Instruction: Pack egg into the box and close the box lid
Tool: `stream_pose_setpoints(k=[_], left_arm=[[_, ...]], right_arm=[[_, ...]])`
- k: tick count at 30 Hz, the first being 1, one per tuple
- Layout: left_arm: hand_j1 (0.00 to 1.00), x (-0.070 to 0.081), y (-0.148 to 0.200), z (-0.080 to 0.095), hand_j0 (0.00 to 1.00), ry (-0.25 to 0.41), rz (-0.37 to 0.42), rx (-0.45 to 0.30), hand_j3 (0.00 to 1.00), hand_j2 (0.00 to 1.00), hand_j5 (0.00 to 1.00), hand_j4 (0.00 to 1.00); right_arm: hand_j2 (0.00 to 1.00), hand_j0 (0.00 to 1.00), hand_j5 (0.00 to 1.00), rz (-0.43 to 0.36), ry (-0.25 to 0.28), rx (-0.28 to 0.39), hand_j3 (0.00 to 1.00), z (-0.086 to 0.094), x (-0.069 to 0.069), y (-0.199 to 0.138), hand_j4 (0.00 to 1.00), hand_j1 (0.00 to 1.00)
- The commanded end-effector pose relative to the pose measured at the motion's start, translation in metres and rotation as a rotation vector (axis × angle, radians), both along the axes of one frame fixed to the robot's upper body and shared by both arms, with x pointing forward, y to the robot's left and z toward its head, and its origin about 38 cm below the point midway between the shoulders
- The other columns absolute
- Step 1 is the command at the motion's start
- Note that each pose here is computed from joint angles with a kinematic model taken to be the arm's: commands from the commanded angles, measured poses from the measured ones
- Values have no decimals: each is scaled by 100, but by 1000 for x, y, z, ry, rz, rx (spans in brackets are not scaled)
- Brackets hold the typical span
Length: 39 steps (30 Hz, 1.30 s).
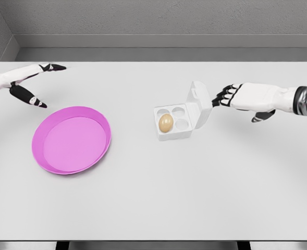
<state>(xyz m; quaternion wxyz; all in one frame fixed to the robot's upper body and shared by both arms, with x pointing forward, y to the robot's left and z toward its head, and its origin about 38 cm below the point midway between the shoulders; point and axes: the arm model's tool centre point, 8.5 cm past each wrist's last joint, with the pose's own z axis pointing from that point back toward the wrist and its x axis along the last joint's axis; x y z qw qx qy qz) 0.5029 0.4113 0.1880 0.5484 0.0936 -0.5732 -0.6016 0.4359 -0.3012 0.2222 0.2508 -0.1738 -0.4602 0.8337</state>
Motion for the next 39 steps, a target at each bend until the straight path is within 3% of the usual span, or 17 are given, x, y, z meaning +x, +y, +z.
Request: stream_pose_setpoints(k=[1,12,22,28,33,35,36,37,39], left_arm=[[100,-2,16,-6,100,21,51,-8,100,100,100,100],[100,-3,17,-8,100,26,53,-9,100,100,100,100],[100,-4,21,-10,100,33,66,-9,100,100,100,100],[100,-4,22,-9,100,32,69,-10,100,100,100,100],[100,-1,17,-4,100,10,66,-34,100,100,100,100],[100,1,12,-4,100,6,56,-39,100,100,100,100],[100,0,13,-4,100,7,59,-40,100,100,100,100],[100,0,13,-4,100,8,60,-40,100,100,100,100],[100,0,15,-5,100,10,66,-41,100,100,100,100]], right_arm=[[100,100,100,10,-2,4,100,1,-2,3,100,100],[100,100,100,84,-43,21,100,17,-11,24,100,100],[100,100,100,126,-47,74,100,16,-9,50,100,100],[100,100,100,144,-34,69,100,9,-10,58,100,100],[100,100,100,110,-58,72,100,20,-2,47,100,100],[100,100,100,58,-69,94,100,27,5,32,100,100],[100,100,100,27,-47,115,100,23,9,23,100,100],[100,100,100,0,5,182,100,18,10,14,100,100],[100,100,100,-3,20,206,100,17,10,13,100,100]])
